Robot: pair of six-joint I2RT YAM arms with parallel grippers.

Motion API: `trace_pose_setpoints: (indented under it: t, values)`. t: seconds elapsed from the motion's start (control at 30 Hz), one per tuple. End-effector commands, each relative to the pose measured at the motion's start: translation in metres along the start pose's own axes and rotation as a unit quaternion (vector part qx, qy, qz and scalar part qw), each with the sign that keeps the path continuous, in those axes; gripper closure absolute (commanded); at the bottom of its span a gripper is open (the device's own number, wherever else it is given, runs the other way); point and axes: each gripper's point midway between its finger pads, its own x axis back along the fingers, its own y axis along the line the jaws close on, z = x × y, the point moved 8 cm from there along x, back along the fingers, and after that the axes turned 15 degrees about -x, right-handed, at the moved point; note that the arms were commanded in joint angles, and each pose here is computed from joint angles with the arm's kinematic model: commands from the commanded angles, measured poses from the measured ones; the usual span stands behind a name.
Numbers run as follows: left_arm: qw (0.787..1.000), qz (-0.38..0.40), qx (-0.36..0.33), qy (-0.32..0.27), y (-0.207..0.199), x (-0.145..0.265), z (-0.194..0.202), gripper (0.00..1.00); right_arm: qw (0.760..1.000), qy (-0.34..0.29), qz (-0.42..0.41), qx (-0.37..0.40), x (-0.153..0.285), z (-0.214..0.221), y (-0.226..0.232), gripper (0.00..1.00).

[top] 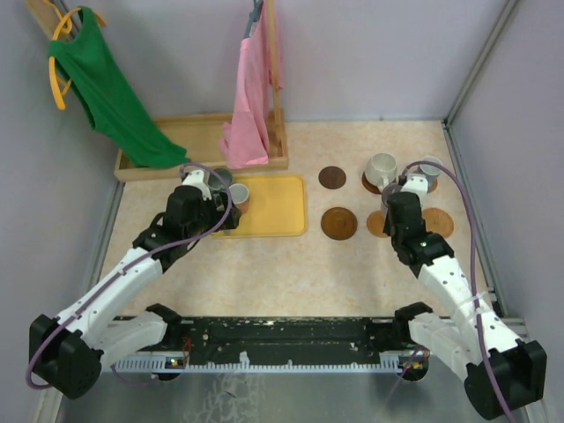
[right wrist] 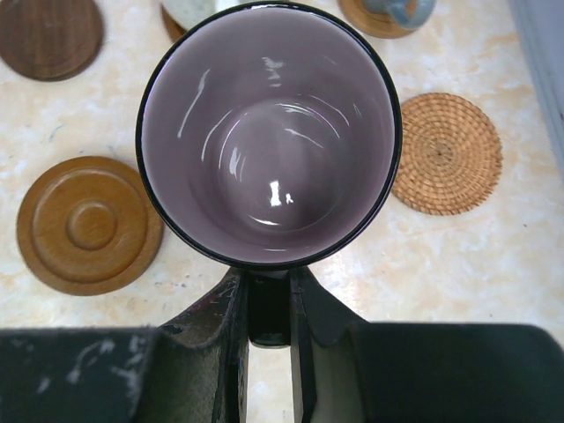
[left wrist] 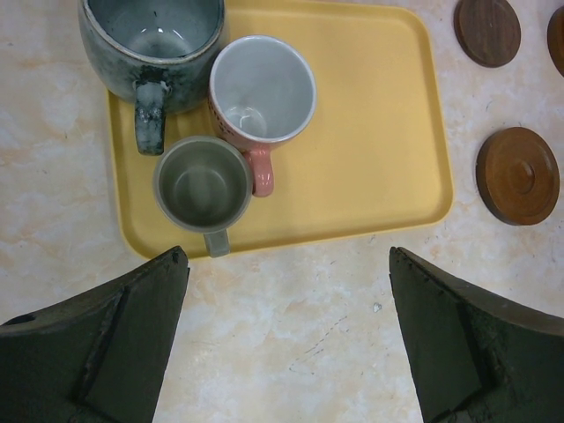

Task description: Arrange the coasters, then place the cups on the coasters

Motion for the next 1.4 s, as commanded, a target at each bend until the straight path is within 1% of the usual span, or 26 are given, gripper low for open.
trace_pose_setpoints:
  t: [0.0,0.2,0.3,0.53,0.67,0.93,1.37]
  values:
    - [1.0,0.008,-0.004,-0.014,-0.001,0.002,-0.003,0.0,0.997,-0.065,0.027,-0.043,-0.002,-0.023,-0.005,1.0]
    - [1.0,0.017,-0.005,-0.006,-0.003,-0.001,-0.004,0.0,0.993,-0.063,0.064,-0.07,-0.013,-0.025,-0.023,1.0]
    - [1.0,0.022,-0.004,-0.007,-0.005,-0.001,-0.005,0.0,0.99,-0.075,0.076,-0.089,-0.018,-0.028,-0.034,1.0]
    - [1.0,0.021,-0.004,-0.009,-0.004,-0.001,-0.003,0.0,0.987,-0.075,0.106,-0.092,-0.028,-0.029,-0.049,1.0]
    - [1.0,0.017,-0.004,-0.011,-0.003,-0.001,-0.003,0.0,0.987,-0.079,0.111,-0.087,-0.035,-0.031,-0.053,1.0]
    - [1.0,0.014,-0.003,-0.01,-0.002,0.0,-0.001,0.0,0.982,-0.086,0.125,-0.112,-0.044,-0.029,-0.068,1.0]
    - [1.0,0.013,-0.003,-0.006,-0.002,-0.001,0.001,0.0,0.977,-0.086,0.144,-0.129,-0.056,-0.03,-0.084,1.0]
